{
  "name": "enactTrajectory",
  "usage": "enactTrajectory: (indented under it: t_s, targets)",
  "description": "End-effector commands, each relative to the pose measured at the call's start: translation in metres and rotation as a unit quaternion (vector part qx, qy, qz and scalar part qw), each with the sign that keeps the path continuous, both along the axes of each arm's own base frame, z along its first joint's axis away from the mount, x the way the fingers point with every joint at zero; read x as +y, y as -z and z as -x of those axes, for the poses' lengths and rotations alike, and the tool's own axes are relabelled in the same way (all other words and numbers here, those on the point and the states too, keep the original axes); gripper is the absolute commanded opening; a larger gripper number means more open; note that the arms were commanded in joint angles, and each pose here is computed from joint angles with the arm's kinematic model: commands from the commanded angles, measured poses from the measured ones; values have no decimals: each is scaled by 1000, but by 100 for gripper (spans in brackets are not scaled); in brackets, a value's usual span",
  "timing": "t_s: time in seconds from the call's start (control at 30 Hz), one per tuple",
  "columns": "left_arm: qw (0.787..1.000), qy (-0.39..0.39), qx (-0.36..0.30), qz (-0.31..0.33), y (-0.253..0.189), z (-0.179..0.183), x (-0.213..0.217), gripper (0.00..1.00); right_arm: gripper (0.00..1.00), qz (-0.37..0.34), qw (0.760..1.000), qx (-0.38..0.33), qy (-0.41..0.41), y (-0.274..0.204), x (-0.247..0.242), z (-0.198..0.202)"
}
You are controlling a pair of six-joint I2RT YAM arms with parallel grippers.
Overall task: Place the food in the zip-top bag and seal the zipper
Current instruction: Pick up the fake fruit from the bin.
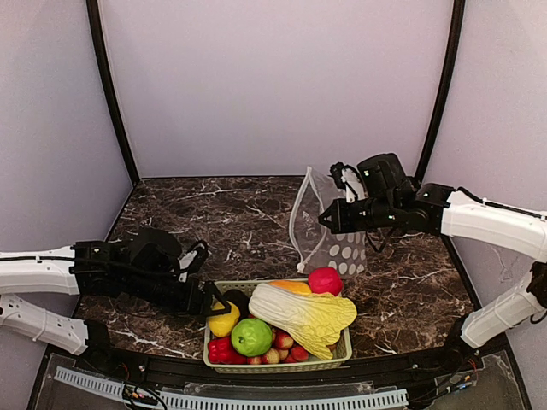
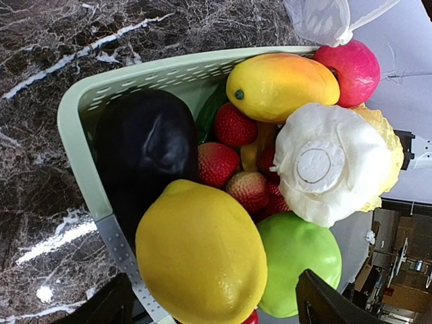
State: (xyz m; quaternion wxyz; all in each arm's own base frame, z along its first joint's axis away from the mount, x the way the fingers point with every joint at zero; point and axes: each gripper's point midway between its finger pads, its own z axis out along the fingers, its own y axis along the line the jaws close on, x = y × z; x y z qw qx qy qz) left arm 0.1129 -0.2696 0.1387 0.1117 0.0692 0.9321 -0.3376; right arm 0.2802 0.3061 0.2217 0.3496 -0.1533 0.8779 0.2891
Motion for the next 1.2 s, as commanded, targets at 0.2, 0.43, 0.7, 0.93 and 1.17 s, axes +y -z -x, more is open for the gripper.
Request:
enactTrajectory:
  t_s: [0.2,0.43,0.7,0.93,1.17]
  targets:
    - [1000,-6,21,-17,20,8,2,80,0,-23,999,-23,-1,-20,5,-1]
    - [1000,-7,24,-12,21,8,0,78,0,-24,999,-22,0,-19,5,-1]
    - [1000,-5,27,9,22,7,-12,71,0,-27,999,-22,-1,-19,7,-2]
    - [1000,1,25,7,24,8,-17,69,0,-26,999,-21,-3,-18,7,-2]
    - [1000,-17,5,11,16,2,-10,63,0,-28,999,-23,-2,-20,7,-2]
